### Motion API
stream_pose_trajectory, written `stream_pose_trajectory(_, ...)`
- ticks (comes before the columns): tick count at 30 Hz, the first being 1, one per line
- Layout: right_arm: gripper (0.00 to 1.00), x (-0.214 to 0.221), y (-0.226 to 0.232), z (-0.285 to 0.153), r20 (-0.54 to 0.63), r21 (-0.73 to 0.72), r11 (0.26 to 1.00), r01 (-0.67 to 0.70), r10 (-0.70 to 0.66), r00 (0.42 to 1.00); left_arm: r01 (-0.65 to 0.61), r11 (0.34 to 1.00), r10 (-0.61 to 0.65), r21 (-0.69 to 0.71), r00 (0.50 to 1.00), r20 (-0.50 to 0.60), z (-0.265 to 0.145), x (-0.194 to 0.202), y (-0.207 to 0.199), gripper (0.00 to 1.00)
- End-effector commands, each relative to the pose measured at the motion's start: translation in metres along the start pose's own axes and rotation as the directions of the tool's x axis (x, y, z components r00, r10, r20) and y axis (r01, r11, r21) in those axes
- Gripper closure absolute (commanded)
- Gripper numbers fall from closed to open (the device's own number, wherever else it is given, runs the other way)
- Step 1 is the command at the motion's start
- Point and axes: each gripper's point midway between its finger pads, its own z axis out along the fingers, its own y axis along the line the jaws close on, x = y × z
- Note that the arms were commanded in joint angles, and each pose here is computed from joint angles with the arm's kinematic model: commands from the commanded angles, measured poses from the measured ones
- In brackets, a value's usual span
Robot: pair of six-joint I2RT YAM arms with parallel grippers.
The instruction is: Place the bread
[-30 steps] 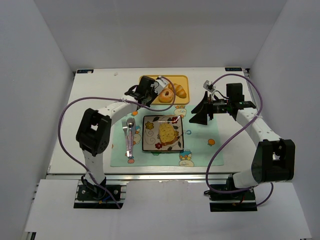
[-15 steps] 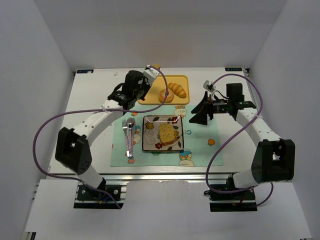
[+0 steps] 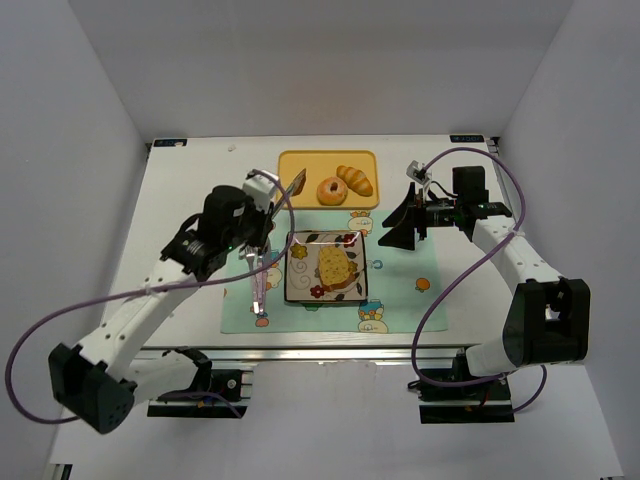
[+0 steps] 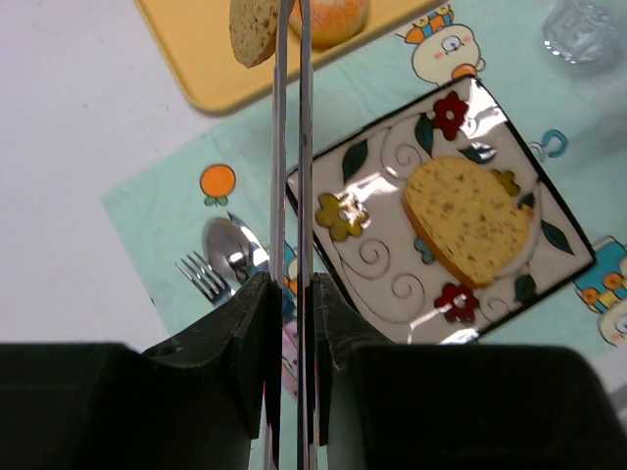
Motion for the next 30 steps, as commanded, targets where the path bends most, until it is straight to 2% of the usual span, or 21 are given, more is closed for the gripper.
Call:
stream_pose_trajectory(1,0.11,-0.011,0.008,-0.002,0.02,-0.026,0.999,0.037,-0.037,0.999,0.091,0.992,-0.088,0.09,0.995,-0.037,-0.029,0.018,-0.02,0.93)
stream_pose_trajectory(8,0.11,-0.016,0.008,-0.002,0.024,-0.043,0.999,0.023,-0.022,0.999,0.148,0.965,-0.122,0.217,0.984,-0.128,-0.034,0.054,-0.049,0.94)
stream_pose_trajectory(17,0.11,-0.014,0.013,-0.004,0.022,-0.034,0.999,0.031,-0.031,0.999,0.164,0.959,-0.11,0.232,0.967,-0.231,-0.025,0.096,-0.061,0.9)
stream_pose_trajectory(21,0.11,-0.013,0.015,-0.005,0.023,-0.028,0.999,0.04,-0.04,0.999,0.161,0.956,-0.105,0.244,0.968,-0.23,-0.03,0.094,-0.063,0.74)
stream_pose_trajectory(22,0.11,-0.014,0.015,-0.005,0.024,-0.028,0.999,0.04,-0.039,0.999,0.158,0.956,-0.101,0.247,0.968,-0.229,-0.031,0.094,-0.064,0.64)
stream_pose_trajectory(25,0.11,-0.013,0.015,-0.004,0.024,-0.03,0.999,0.037,-0.037,0.999,0.154,0.95,-0.1,0.271,0.974,-0.205,-0.036,0.088,-0.067,0.48)
stream_pose_trajectory(30,0.11,-0.015,0.013,-0.004,0.025,-0.033,0.999,0.036,-0.035,0.999,0.162,0.942,-0.101,0.293,0.972,-0.212,-0.038,0.084,-0.071,0.46)
